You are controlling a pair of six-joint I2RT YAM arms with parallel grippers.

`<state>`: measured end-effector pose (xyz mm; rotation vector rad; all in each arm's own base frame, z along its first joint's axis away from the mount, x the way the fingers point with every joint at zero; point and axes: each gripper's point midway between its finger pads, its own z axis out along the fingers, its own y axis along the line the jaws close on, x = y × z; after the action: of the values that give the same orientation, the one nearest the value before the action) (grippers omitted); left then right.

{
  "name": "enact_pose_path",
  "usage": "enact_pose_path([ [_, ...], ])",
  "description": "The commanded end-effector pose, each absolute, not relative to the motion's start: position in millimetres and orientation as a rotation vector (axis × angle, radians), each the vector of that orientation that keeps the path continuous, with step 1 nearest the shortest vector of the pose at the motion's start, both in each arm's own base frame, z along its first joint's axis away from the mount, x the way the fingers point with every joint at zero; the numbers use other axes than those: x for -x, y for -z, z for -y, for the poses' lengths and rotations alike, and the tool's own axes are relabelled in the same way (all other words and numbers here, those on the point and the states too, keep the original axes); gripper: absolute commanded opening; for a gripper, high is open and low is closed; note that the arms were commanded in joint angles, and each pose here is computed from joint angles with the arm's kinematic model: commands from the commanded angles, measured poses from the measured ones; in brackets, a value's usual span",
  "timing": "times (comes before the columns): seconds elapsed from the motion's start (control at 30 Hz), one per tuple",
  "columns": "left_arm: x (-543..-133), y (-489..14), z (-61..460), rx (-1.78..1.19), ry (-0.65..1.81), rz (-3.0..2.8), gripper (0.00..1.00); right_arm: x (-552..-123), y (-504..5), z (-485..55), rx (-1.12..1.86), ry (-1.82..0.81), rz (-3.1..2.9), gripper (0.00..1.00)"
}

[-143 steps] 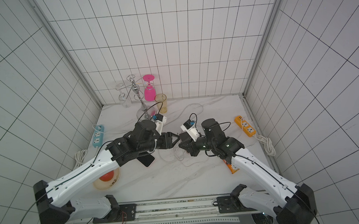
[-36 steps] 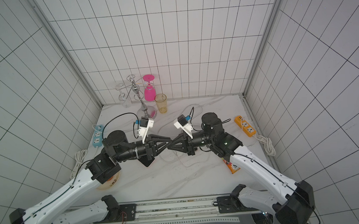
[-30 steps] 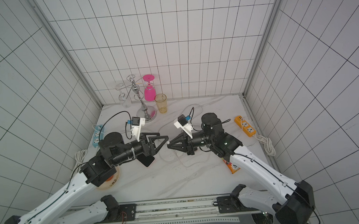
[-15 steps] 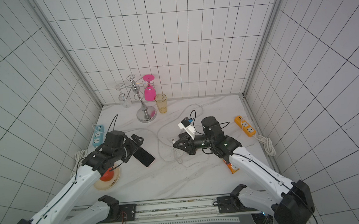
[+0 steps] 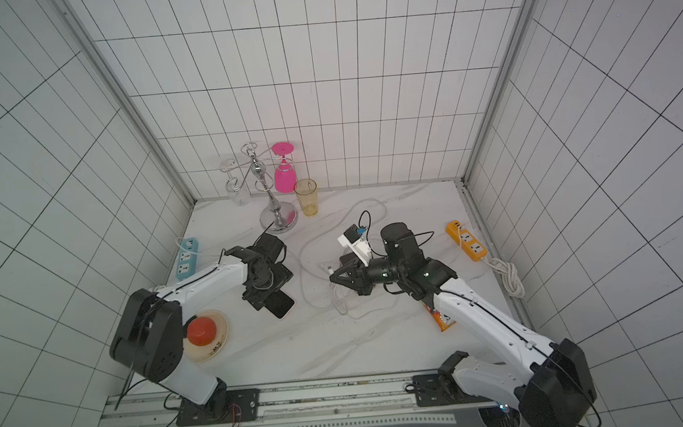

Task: Plug the charging cable into the phone
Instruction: Pick up the phone at the center of the board.

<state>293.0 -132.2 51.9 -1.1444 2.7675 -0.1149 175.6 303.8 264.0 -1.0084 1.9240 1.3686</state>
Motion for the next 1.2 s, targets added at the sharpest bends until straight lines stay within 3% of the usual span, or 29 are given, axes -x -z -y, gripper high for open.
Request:
enact_pose_path([
  [0.0,-294,-52,128,1.164,0.037,-2.754,0.97,-178,-263,-301,1.003,-1.355,-1.932,0.00],
  [0.7,-293,-29,121,1.237,0.152,-2.697,0.97,-175,-264,-299,1.006,-1.349,-1.923,0.00],
  [1.17,-282,-3,104,1.324,0.064,-2.695,0.97,-174,-259,-298,1.006,-1.341,-1.935,0.00],
])
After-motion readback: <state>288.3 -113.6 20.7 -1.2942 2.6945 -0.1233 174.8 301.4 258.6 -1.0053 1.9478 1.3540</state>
